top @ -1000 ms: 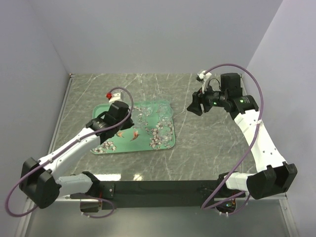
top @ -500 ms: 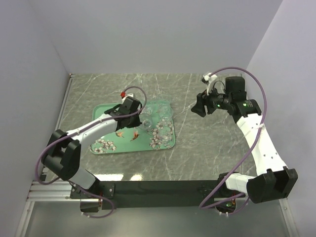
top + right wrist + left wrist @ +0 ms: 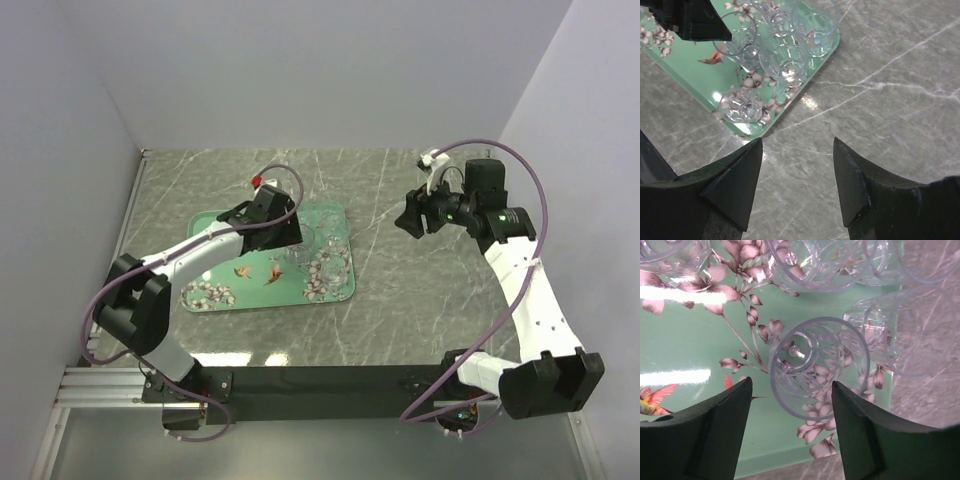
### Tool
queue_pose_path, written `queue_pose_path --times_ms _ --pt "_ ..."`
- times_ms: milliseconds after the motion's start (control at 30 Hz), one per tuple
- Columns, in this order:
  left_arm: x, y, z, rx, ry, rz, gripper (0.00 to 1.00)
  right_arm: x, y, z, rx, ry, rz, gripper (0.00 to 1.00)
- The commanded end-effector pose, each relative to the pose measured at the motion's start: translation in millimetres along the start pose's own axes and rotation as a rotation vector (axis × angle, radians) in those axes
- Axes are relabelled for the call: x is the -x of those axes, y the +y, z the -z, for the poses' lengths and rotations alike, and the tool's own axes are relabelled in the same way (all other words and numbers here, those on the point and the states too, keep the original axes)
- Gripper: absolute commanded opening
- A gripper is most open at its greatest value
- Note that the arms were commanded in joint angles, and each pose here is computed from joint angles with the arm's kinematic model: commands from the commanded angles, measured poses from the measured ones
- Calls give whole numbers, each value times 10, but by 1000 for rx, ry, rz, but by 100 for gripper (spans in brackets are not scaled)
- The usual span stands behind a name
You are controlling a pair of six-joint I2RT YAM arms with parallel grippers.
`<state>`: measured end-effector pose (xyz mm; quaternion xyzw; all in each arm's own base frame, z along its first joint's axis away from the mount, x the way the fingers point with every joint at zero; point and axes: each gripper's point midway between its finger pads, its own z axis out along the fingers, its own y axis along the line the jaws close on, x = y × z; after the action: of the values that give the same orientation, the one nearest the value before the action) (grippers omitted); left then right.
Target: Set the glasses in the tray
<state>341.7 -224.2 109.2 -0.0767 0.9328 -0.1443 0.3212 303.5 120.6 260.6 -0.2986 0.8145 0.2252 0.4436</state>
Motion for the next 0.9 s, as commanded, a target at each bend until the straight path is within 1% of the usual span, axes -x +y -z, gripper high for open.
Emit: queue_pose_path --times_ms 0,133,167,233,267,300,333,367,400,433,467,500,533,633,767,867 --pt "296 -194 266 -76 -78 -4 71 53 -66 118 -60 -33 47 66" --pt "439 -170 554 -94 -152 6 77 48 -216 192 -165 -42 44 67" --pt "500 -166 700 -109 -187 15 79 27 -365 231 -255 -34 28 67" --pt "449 -47 778 -87 -199 26 82 73 -524 316 -365 -63 -2 67" --pt "511 -10 926 -97 -240 41 84 52 -649 378 -456 -64 -48 75" --pt "447 89 931 -80 -240 47 85 49 -718 427 -507 -70 -63 79" --pt "435 135 987 -77 -256 55 87 69 -767 467 -548 -92 -84 92" --pt "495 206 1140 -79 -304 75 90 76 -808 498 -582 -101 -95 93" --pt "437 291 1154 -66 -310 77 92 66 -918 577 -660 -106 -112 94" --pt "438 346 1215 -61 -329 83 94 122 -958 610 -691 -140 -138 94" --pt "471 413 1355 -63 -368 98 98 131 -1022 656 -737 -155 -160 94" --pt "461 511 1395 -37 -388 106 99 117 -1120 736 -813 -163 -189 95" --pt "486 550 1533 -50 -422 115 99 160 -1166 773 -850 -190 -223 95" --pt "529 665 1695 -36 -479 116 99 177 -1272 880 -934 -189 -255 96" --pt "604 791 1955 -15 -552 134 99 95 -1284 950 -977 -181 -271 96" --pt "631 896 2099 25 -576 165 99 38 -1227 971 -967 -205 -259 97"
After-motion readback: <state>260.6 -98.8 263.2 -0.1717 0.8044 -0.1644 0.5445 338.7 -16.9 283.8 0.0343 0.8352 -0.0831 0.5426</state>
